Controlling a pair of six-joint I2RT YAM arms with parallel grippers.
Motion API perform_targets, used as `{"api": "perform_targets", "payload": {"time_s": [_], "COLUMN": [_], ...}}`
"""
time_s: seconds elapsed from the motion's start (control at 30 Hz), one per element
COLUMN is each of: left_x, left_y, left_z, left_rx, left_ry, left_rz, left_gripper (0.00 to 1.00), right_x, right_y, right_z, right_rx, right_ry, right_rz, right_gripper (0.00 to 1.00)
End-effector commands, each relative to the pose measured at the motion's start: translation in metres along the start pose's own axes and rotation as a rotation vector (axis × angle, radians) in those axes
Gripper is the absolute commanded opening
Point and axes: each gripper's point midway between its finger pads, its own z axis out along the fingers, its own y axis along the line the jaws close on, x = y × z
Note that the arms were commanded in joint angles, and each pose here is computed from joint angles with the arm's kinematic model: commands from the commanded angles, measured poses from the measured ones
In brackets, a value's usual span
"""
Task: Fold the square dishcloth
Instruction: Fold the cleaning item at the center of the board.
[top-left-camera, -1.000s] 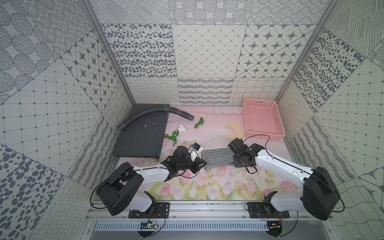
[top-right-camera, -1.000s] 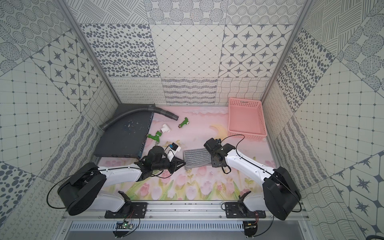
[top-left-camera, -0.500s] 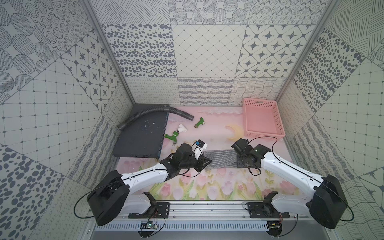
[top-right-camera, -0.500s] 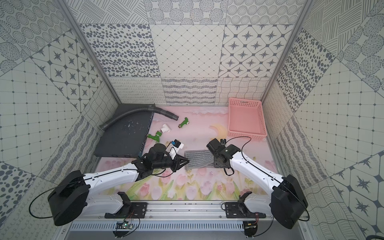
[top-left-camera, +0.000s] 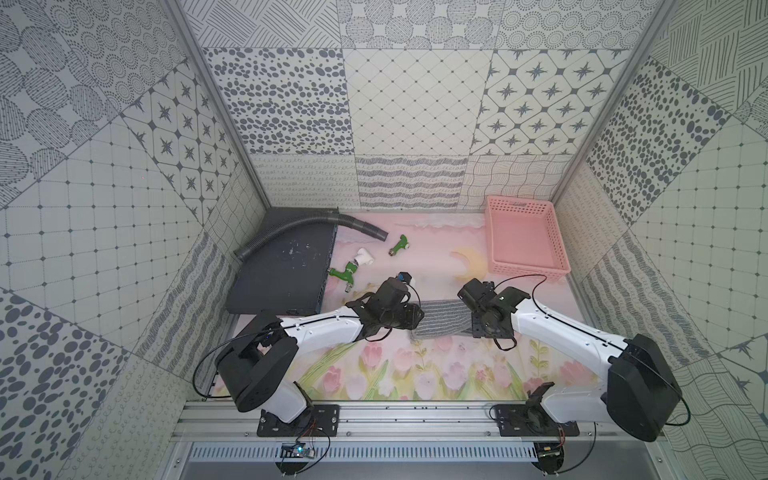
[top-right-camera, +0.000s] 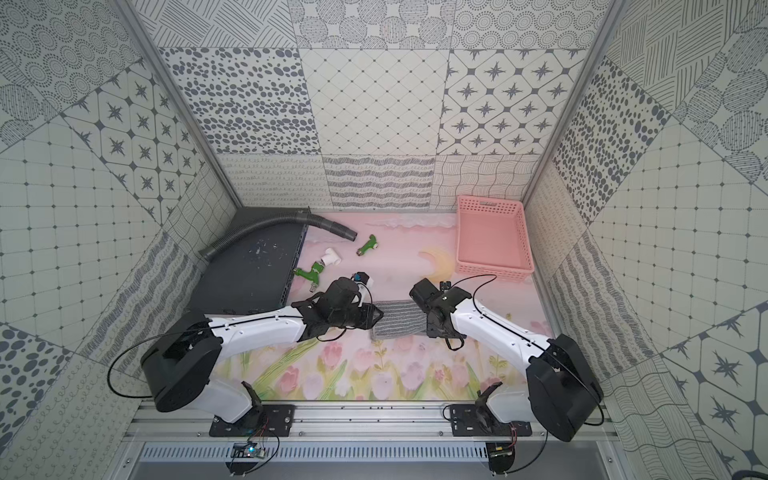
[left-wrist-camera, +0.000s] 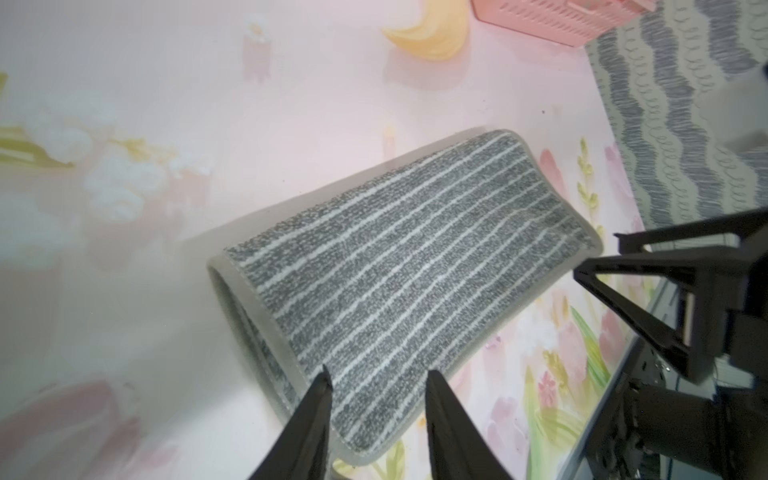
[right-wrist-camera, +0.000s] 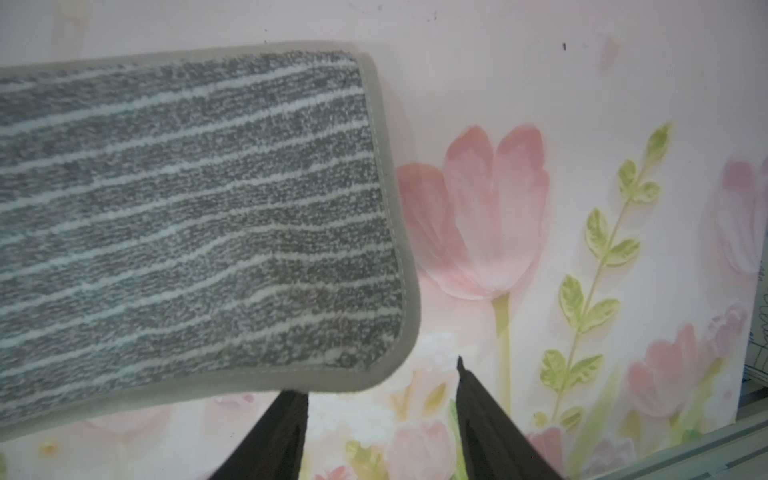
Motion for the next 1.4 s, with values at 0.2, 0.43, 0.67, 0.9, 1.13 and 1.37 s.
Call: {"api": "perform_targets", "payload": {"time_s": [0.2, 0.43, 0.67, 0.9, 1.13, 1.37], "left_x": [0.013, 0.009, 0.005, 0.002, -0.001, 0.004], "left_y": [0.041, 0.036, 0.032, 0.037, 0.028, 0.023], "left_z": [0.011, 0.023, 0.025, 0.016, 0.015, 0.028], "left_rx": [-0.152, -0.071, -0.046, -0.078, -0.037, 0.009], "left_ry": [0.081, 0.095, 0.094, 0.059, 0.061, 0.092], "left_rz": [-0.152, -0.187, -0.186, -0.192, -0.184, -0.202], "left_gripper": [0.51, 0.54, 0.47, 0.47, 0.45, 0.42], "right_x": [0.001, -0.001, -0.003, -0.004, -0.004, -0.002], "right_y": [0.004, 0.01, 0.014, 0.014, 0.013, 0.012], "right_z": [0.008, 0.011, 0.012, 0.012, 0.012, 0.013], "right_rx": [0.006, 0.003, 0.002, 0.006, 0.009, 0.01], "right_ry": [-0.002, 0.003, 0.002, -0.002, -0.005, -0.003], "right_rz": [0.013, 0.007, 0.001, 0.0, 0.006, 0.005], "right_gripper": [0.6, 0.6, 0.6, 0.6, 0.61, 0.61]}}
